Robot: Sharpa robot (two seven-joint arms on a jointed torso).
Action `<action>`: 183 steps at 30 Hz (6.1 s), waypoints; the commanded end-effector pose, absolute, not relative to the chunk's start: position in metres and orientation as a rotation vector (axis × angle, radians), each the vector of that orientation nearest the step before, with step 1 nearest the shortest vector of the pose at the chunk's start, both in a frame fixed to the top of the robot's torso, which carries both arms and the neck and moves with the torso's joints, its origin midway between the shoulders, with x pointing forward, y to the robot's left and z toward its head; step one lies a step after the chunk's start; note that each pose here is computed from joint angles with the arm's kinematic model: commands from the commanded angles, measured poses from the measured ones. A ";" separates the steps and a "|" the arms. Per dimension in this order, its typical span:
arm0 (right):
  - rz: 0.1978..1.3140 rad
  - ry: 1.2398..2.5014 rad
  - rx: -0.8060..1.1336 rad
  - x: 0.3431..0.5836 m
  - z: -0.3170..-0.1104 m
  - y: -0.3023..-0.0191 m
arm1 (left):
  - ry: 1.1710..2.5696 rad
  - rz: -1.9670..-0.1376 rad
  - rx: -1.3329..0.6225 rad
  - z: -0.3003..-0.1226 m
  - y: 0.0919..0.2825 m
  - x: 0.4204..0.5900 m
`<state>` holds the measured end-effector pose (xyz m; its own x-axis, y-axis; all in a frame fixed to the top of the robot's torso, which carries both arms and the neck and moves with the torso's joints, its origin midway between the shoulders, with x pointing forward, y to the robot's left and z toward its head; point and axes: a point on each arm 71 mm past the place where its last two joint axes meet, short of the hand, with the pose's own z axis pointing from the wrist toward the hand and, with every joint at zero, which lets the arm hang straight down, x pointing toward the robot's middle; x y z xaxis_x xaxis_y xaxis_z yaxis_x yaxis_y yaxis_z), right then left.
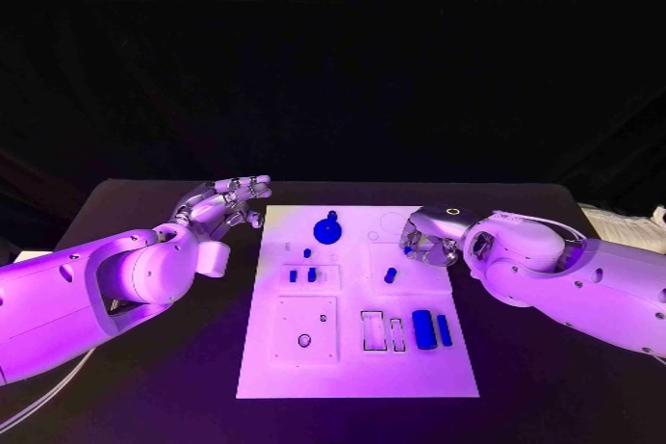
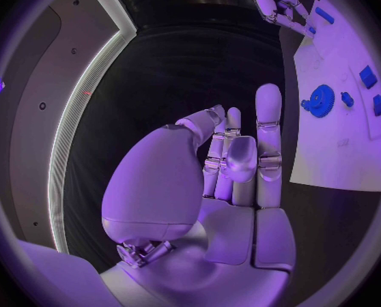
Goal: Assemble the parts on the task board
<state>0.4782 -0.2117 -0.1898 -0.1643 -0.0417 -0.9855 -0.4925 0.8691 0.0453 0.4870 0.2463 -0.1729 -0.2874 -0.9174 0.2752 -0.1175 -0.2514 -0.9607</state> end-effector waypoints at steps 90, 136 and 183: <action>0.903 1.650 -0.522 0.395 -0.220 -0.088 | 1.378 -1.631 -1.316 -0.177 0.237 0.489; 0.849 1.666 -0.533 0.400 -0.231 -0.082 | 1.387 -1.633 -1.319 -0.177 0.237 0.488; 0.563 1.674 -0.438 0.427 -0.182 -0.187 | 1.401 -1.642 -1.321 -0.178 0.236 0.488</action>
